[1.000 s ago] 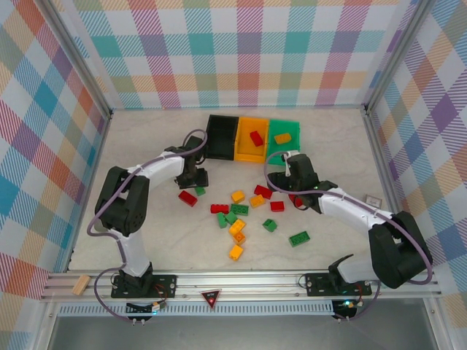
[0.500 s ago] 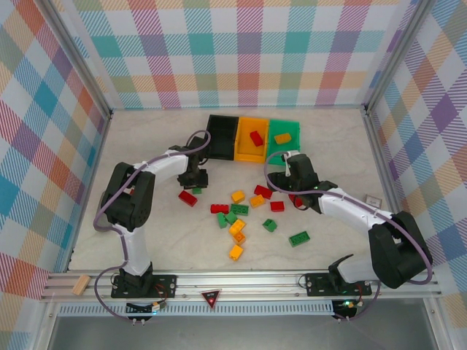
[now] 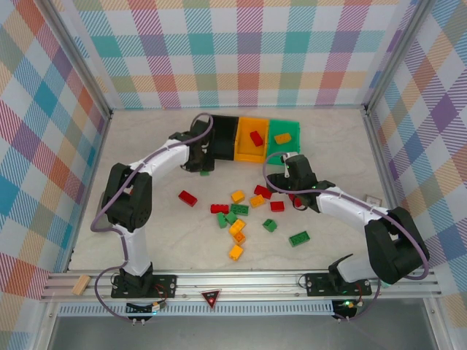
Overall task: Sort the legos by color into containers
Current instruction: Place the lego in the container.
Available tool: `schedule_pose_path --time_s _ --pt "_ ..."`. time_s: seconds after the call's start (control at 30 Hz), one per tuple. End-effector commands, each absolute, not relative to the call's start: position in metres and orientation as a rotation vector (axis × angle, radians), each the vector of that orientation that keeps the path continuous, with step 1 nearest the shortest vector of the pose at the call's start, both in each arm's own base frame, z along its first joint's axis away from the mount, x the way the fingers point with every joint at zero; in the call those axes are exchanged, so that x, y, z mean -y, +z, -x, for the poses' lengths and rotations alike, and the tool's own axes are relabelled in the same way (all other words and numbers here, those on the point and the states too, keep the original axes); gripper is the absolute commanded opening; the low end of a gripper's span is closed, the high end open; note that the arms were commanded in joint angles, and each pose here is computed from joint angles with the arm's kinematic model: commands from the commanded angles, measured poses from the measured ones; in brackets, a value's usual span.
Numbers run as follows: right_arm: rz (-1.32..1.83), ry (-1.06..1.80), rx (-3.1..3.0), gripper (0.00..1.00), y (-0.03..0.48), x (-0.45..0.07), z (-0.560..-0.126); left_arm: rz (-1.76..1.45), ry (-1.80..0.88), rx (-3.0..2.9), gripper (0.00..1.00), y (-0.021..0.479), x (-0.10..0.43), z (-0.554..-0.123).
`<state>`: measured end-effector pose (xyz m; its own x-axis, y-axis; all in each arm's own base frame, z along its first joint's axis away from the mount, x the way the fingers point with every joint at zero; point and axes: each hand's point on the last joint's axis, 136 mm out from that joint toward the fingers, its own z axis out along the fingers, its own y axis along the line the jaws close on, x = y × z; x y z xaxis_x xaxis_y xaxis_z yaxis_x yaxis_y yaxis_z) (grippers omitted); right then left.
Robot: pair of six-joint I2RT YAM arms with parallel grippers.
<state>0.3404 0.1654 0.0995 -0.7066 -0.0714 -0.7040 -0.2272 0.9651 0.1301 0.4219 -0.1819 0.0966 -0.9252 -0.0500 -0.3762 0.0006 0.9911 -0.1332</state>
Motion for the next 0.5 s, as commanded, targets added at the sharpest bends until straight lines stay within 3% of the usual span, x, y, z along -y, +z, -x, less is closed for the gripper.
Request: schedule_pose_path --time_s 0.0,0.3,0.4,0.47 --pt "0.196 0.290 -2.318 0.83 0.107 -0.171 -0.347 -0.025 -0.211 -2.740 0.30 0.109 0.195 -0.434" --pt "0.198 0.295 -2.323 0.83 0.106 -0.172 -0.348 -0.064 -0.195 -2.645 0.34 0.139 0.216 -0.497" --pt "0.201 0.309 -2.318 0.83 0.107 -0.174 -0.348 -0.073 -0.225 -2.657 0.41 0.143 0.225 -0.505" --pt "0.203 0.312 -2.316 0.83 0.109 -0.174 -0.347 -0.096 -0.262 -2.658 0.51 0.141 0.232 -0.501"
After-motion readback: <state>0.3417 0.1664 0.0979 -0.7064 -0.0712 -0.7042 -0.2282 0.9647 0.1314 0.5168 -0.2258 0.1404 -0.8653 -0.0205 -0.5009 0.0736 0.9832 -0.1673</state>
